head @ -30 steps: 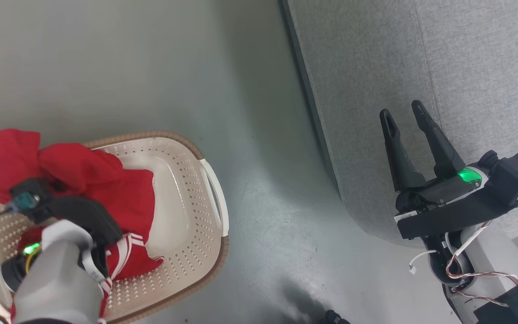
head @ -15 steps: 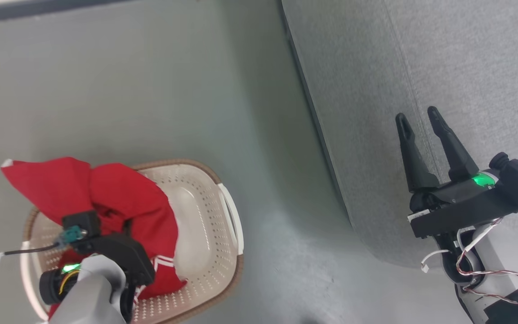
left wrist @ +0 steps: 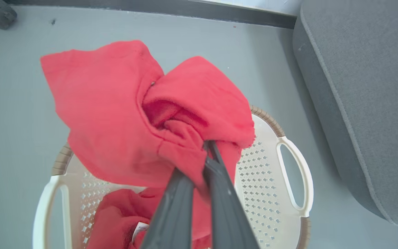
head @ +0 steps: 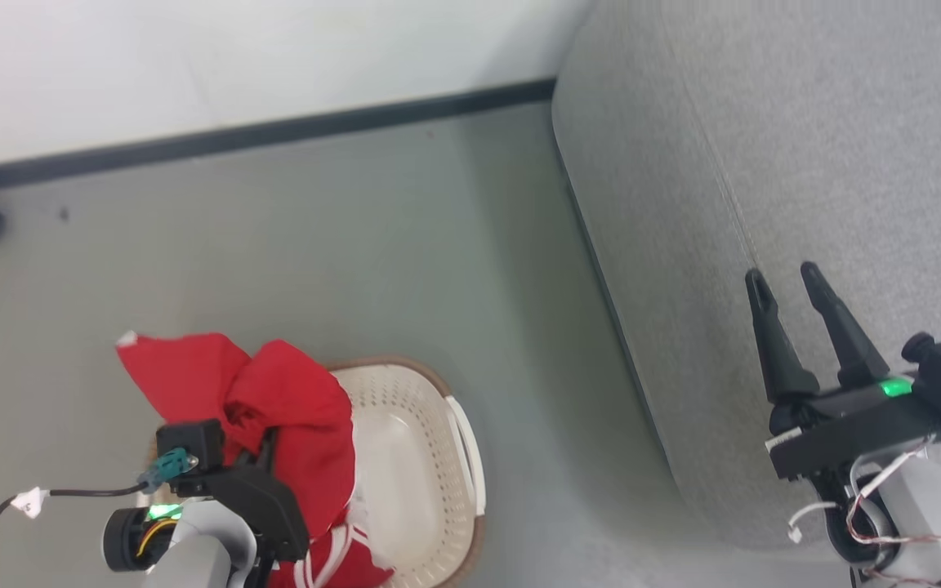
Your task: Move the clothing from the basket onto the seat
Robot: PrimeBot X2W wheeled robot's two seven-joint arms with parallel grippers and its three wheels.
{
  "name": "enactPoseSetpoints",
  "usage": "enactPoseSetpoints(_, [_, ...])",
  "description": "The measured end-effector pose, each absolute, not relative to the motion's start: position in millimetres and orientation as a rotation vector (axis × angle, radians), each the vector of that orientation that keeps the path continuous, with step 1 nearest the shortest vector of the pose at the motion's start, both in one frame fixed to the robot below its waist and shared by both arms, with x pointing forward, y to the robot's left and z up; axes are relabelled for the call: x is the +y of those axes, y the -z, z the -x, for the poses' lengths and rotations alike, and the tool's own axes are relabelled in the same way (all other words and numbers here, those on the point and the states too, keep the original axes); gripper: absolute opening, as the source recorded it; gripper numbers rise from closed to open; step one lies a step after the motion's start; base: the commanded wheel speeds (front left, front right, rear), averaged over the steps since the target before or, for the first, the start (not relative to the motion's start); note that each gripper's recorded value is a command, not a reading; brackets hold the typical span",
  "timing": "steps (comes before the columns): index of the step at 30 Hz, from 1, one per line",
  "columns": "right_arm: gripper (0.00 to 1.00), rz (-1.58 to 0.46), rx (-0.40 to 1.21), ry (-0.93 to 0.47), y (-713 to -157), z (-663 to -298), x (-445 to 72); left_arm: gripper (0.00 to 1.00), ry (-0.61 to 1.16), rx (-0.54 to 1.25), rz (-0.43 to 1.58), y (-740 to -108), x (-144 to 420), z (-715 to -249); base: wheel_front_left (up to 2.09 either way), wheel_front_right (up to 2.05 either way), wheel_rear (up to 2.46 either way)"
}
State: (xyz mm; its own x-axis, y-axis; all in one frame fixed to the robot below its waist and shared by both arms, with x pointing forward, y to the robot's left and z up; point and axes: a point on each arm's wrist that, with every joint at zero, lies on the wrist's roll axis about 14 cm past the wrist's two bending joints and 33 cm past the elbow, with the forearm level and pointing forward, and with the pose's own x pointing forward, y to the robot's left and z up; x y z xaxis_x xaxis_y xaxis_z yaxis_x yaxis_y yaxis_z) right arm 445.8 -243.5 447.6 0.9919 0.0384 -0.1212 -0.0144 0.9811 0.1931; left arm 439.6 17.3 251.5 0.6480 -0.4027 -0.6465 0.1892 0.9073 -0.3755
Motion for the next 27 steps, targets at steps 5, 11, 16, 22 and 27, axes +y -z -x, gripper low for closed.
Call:
enactPoseSetpoints(5, [1.00,-0.207,0.107,-0.040,-457,-434,-238,0.00,0.356,0.697,0.280,-287,20,-448,0.00,0.00,0.00])
enactPoseSetpoints(11, [1.00,-0.241,0.083,-0.064,-469,-418,-226,0.00,0.378,0.536,0.270,-343,24,-457,0.00,0.00,0.00])
enactPoseSetpoints(16, [1.00,-0.267,0.067,-0.089,-476,-404,-214,0.00,0.447,0.394,0.275,-393,11,-455,0.00,0.00,0.00])
enactPoseSetpoints(22, [1.00,-0.281,0.038,-0.130,-487,-392,-200,0.00,0.514,0.212,0.339,-461,-4,-450,0.00,0.00,0.00])
enactPoseSetpoints(27, [1.00,-0.284,-0.004,-0.195,-504,-390,-179,0.00,0.541,0.080,0.351,-509,-5,-448,0.00,0.00,0.00])
